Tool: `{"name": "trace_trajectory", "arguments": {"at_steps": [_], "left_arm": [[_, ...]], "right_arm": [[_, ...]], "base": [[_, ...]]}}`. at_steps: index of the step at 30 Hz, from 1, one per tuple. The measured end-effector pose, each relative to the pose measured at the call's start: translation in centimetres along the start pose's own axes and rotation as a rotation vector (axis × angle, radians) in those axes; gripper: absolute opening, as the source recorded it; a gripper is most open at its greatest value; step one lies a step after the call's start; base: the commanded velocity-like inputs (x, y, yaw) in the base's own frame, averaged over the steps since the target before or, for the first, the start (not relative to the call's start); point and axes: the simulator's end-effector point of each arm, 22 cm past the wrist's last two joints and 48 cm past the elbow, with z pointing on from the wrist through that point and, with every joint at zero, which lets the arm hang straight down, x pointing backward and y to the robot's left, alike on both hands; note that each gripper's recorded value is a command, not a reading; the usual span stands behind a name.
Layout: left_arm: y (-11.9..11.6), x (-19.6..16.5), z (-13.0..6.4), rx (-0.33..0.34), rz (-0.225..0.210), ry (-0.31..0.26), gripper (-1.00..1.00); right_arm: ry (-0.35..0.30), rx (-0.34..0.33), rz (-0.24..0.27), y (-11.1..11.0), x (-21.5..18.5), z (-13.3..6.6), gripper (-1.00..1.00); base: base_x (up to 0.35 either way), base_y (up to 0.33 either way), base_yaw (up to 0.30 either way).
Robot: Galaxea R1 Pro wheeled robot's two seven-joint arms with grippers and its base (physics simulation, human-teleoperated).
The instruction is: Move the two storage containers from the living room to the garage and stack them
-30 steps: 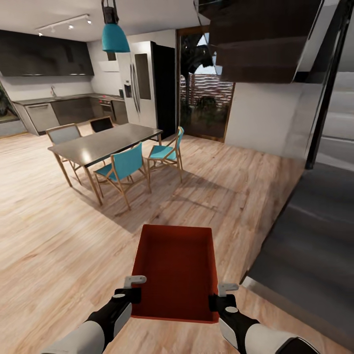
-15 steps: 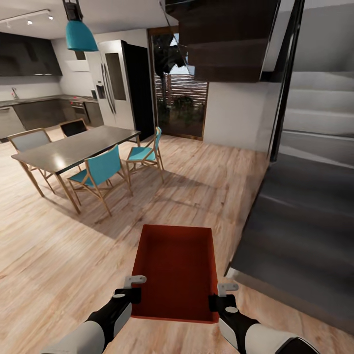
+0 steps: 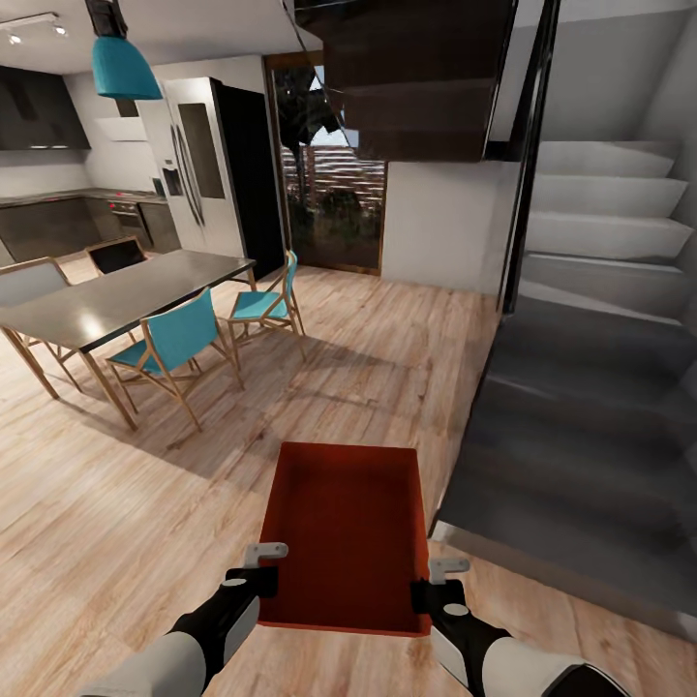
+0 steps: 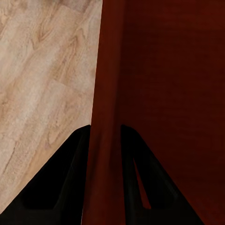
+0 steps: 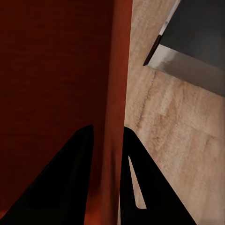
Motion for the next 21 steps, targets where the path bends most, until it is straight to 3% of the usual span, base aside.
{"name": "trace_trajectory", "arguments": {"at_steps": [21], "left_arm": [[-0.06,0.02,-0.02,-0.002,0.0,0.001,-1.0]], "right_arm": [[0.001,-0.001,0.001,-0.05,0.07,0.0,-1.0]], "base": [[0.0,0.0,0.0]]}}
